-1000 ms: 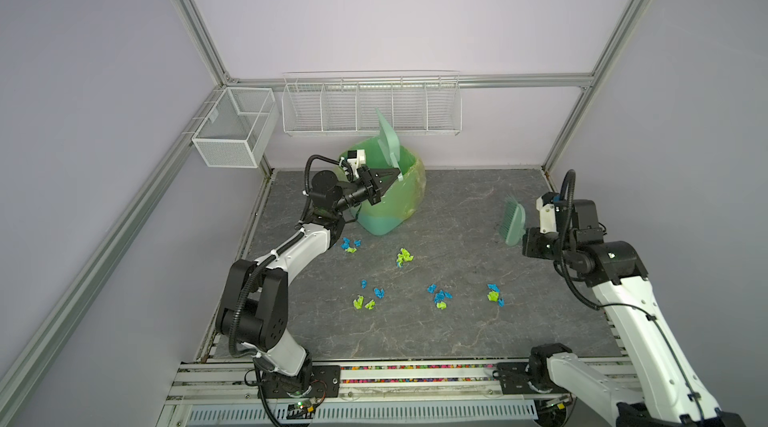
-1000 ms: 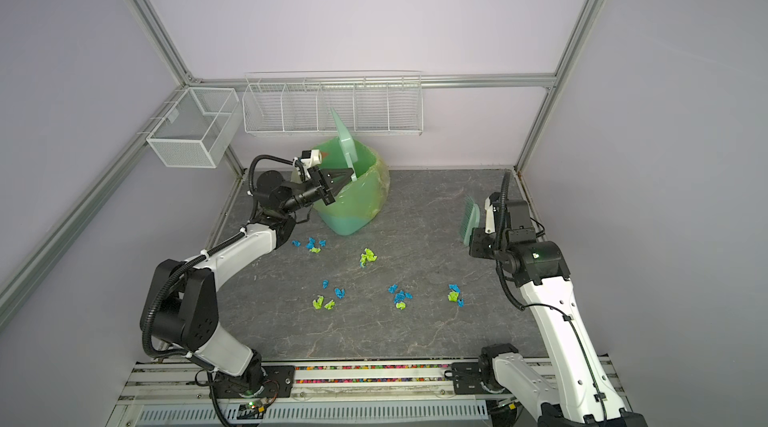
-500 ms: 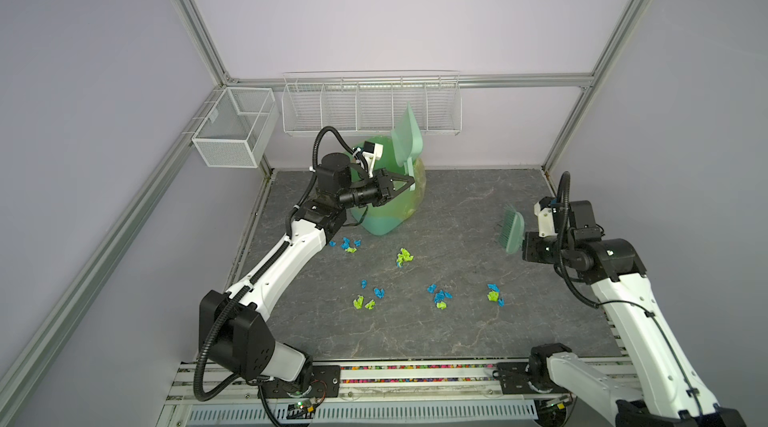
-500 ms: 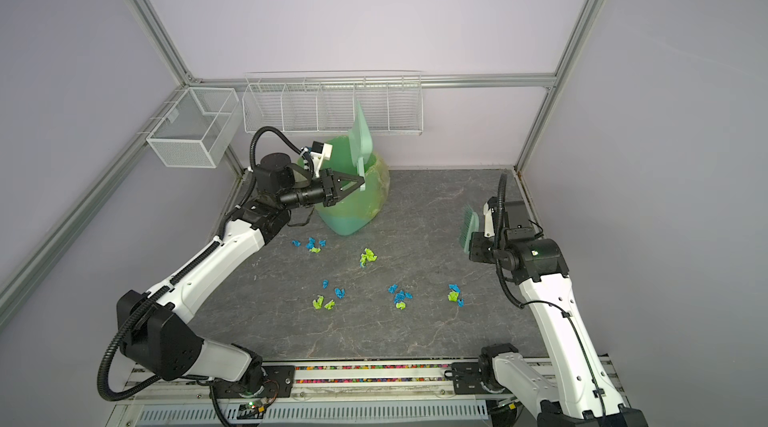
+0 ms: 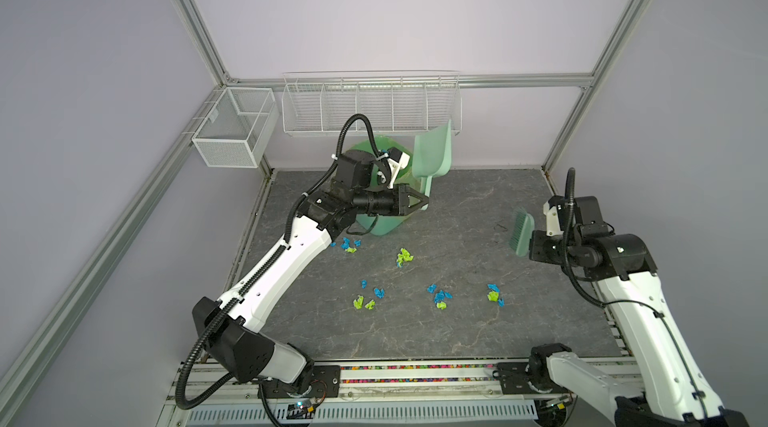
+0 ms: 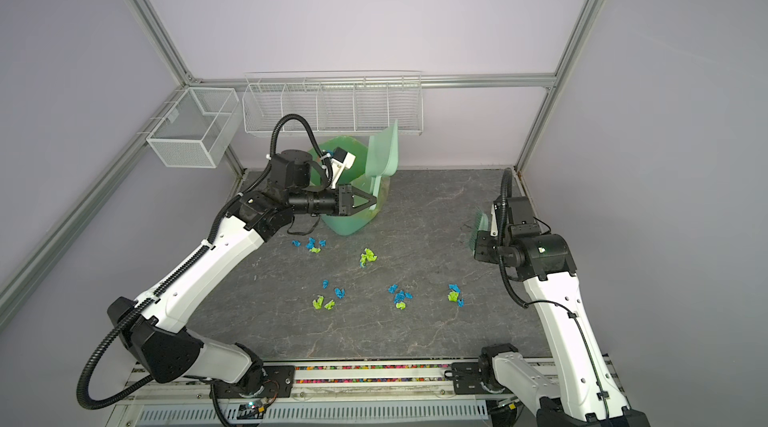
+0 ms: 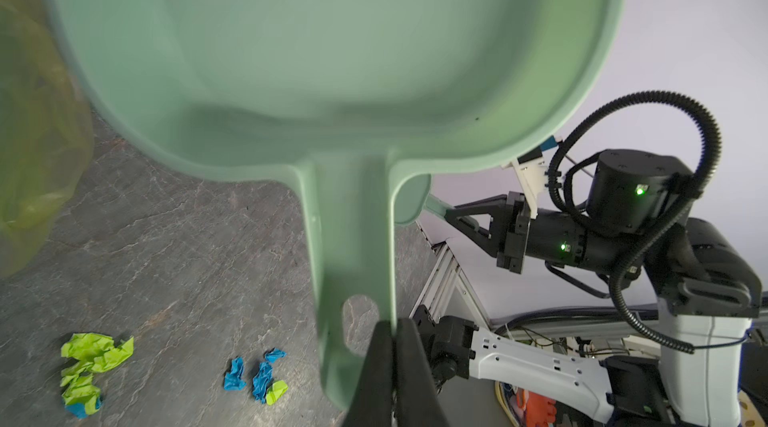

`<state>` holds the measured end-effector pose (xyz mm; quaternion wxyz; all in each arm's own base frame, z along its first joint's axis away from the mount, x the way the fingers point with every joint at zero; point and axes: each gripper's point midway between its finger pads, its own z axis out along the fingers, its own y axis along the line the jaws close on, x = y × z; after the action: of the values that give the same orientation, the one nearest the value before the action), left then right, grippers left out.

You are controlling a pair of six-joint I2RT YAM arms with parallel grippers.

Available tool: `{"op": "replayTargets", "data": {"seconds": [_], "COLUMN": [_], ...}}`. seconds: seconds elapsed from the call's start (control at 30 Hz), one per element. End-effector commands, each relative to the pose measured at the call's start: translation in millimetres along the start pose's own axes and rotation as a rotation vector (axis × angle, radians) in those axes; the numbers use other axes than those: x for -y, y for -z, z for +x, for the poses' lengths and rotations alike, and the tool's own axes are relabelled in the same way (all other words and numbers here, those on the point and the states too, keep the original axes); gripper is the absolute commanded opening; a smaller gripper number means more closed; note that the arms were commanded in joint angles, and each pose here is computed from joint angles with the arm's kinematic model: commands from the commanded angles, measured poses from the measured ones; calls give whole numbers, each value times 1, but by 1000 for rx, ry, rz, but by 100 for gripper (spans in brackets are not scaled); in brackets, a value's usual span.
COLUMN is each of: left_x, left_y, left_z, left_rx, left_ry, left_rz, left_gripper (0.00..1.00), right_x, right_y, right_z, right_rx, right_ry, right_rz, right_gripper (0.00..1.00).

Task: Sweep away the paper scraps from the table
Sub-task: 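Lower the empty dustpan back toward the table scraps with the left gripper, then place the dustpan by the scraps with the left gripper while the right brings the brush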

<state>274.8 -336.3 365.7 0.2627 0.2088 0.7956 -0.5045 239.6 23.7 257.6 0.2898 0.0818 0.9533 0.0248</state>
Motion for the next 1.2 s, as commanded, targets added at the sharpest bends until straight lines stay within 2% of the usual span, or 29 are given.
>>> {"op": "replayTargets", "data": {"seconds": [0.0,0.1,0.23,0.33,0.6,0.73,0.83,0.9,1.17], "left_x": [-15,-14,-17,-20,-58,-70,-75,-81,-85], "left_y": [-10,-15,-19,-24,-19,-20,-25,-26,-34], "left_z": [23,32,45,57,64,69,78,83,96], "left_rx": [-111,-155,-218,-278,-336,-377,-441,-493,-589], "left_ry": [-52,-86,-161,-223,-368,-427,-521,-541,-580], "left_rz": [-57,-69,-139,-191,-419,-490,-538,-568,-556], "left_gripper": [0,0,0,0,0,0,0,0,0], "right_x": [11,14,19,16,27,27,30,30,17], "right_y": [4,5,10,10,10,6,1,-3,-19], "right_z": [8,13,17,21,43,55,64,71,91], "right_rx": [-30,-69,-154,-202,-288,-331,-363,-393,-459], "right_ry": [-35,-35,-40,-50,-73,-91,-134,-163,-245], "right_rz": [57,72,127,121,180,184,211,220,163], "right_gripper": [7,7,7,7,7,7,7,7,7]}}
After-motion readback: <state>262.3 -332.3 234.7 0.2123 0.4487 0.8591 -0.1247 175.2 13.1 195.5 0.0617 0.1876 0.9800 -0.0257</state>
